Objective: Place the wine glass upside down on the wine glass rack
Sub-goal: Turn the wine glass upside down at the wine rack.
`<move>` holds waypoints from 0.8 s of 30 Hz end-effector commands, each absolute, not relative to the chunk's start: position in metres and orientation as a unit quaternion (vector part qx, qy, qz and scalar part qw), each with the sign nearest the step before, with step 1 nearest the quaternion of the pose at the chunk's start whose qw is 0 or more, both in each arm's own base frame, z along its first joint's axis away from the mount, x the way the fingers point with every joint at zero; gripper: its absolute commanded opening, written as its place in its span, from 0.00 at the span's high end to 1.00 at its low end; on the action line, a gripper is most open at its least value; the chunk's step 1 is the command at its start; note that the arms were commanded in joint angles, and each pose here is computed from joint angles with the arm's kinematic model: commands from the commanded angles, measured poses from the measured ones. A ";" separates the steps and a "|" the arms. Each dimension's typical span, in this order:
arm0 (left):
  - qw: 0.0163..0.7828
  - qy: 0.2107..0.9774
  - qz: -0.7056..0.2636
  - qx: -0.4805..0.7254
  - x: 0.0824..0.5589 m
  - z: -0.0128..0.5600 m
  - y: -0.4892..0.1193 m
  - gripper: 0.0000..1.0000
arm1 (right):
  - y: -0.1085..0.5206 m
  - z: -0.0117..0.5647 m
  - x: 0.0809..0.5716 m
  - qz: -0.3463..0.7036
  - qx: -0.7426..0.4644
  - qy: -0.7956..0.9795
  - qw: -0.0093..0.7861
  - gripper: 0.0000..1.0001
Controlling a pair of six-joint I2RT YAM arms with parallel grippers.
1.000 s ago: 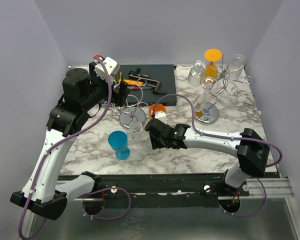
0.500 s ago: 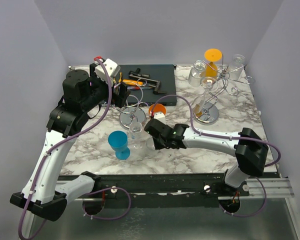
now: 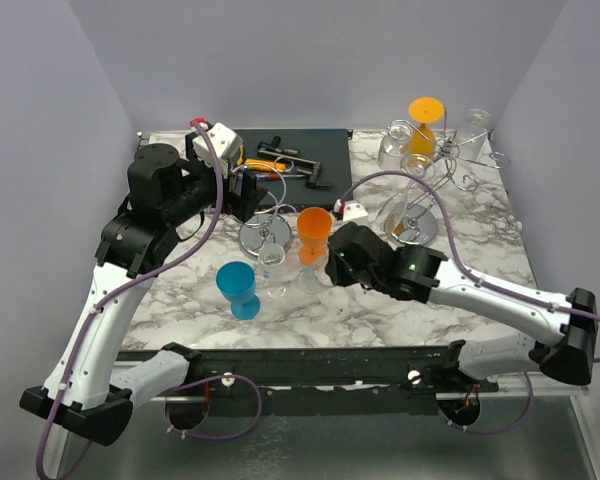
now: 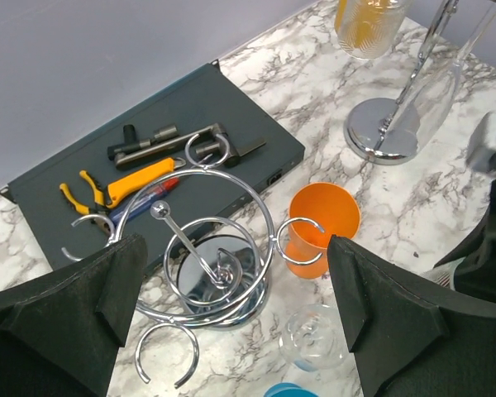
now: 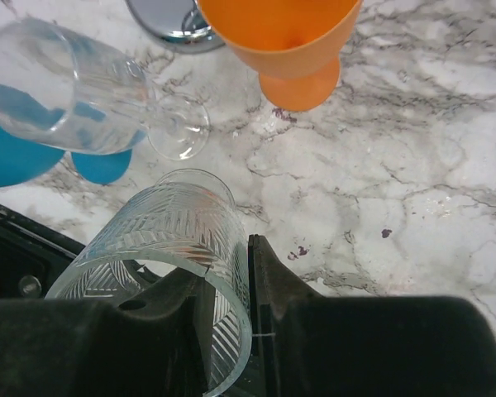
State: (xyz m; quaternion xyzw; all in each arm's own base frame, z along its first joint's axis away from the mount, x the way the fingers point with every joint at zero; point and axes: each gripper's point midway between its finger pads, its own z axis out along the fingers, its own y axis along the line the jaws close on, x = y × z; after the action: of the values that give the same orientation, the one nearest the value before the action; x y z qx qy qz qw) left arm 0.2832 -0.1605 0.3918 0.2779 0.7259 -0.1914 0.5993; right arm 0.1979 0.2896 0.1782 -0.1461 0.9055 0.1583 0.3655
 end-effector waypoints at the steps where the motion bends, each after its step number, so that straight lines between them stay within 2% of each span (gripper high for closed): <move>1: 0.593 0.720 -0.232 0.278 0.273 0.394 -0.170 0.01 | 0.273 0.235 0.210 0.172 -0.112 0.877 0.434 1.00; 13: 0.525 0.702 -0.367 0.311 0.231 0.395 -0.205 0.01 | 0.247 0.402 0.226 0.253 -0.070 0.746 0.612 0.99; 24: 0.461 0.706 -0.428 0.327 0.224 0.380 -0.226 0.02 | 0.258 0.444 0.238 0.289 -0.047 0.679 0.673 0.99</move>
State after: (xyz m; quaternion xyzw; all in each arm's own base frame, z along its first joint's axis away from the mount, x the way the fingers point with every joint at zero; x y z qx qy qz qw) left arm 0.2327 -0.2140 0.3857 0.3176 0.7062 -0.3875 0.5002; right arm 0.2302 0.2555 0.4065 -0.0833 0.7277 0.2589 0.6297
